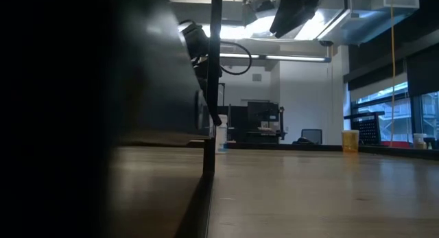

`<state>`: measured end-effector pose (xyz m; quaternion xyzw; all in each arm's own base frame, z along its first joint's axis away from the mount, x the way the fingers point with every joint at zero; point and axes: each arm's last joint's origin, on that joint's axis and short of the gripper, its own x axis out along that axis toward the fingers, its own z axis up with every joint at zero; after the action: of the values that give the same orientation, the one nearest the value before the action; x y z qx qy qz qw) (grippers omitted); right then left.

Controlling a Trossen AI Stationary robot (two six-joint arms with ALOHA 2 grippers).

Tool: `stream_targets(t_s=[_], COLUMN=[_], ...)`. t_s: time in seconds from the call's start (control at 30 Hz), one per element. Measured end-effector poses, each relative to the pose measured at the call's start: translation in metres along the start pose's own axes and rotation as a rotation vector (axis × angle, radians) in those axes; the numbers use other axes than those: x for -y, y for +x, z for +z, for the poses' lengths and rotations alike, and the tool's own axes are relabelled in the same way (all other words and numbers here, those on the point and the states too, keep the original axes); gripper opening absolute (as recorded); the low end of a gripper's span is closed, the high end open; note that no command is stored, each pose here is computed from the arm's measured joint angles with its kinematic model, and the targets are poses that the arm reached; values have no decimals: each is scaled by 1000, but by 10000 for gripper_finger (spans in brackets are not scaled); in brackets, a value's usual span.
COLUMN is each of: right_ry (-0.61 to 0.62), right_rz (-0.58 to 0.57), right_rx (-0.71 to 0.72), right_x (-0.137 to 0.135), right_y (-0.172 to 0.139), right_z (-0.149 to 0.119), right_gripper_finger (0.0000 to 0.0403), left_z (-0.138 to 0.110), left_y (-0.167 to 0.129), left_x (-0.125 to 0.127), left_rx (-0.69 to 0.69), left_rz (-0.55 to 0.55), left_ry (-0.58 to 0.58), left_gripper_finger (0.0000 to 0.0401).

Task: Pick and place medicine bottles onto shelf by color
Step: Put the white pill bottle on the shelf aligned with the other white pill bottle

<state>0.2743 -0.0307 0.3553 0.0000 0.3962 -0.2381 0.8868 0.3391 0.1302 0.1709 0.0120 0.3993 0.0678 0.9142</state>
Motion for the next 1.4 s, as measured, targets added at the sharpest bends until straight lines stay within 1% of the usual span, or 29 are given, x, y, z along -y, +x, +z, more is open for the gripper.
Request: stream_targets(t_s=[0.2, 0.43, 0.73, 0.83, 0.9, 1.07, 1.2, 1.3, 1.4], right_ry=[0, 0, 0, 1, 1, 1, 1, 2, 3], right_rz=[0, 0, 1, 1, 1, 9, 10, 10, 11], right_rx=[0, 0, 1, 1, 2, 2, 2, 4, 6], right_x=[0, 0, 0, 0, 0, 0, 0, 0, 0], right_y=[0, 0, 0, 0, 0, 0, 0, 0, 0], right_z=[0, 0, 0, 0, 0, 0, 0, 0, 1], right_gripper_finger=[257, 257, 257, 257, 257, 257, 257, 257, 257], left_z=[1, 2, 2, -1, -4, -6, -3, -2, -2], left_y=[0, -2, -18, -22, -30, -50, -70, -86, -104], left_x=[4, 6, 12, 15, 18, 25, 33, 41, 49], left_rx=[1, 4, -47, -84, -128, -167, -162, -167, -183], left_rz=[-8, -36, -66, -103, -145, -220, -252, -278, -291], left_ry=[10, 32, 45, 66, 81, 133, 228, 236, 204], left_gripper_finger=[250, 212, 187, 184, 183, 183, 183, 183, 182])
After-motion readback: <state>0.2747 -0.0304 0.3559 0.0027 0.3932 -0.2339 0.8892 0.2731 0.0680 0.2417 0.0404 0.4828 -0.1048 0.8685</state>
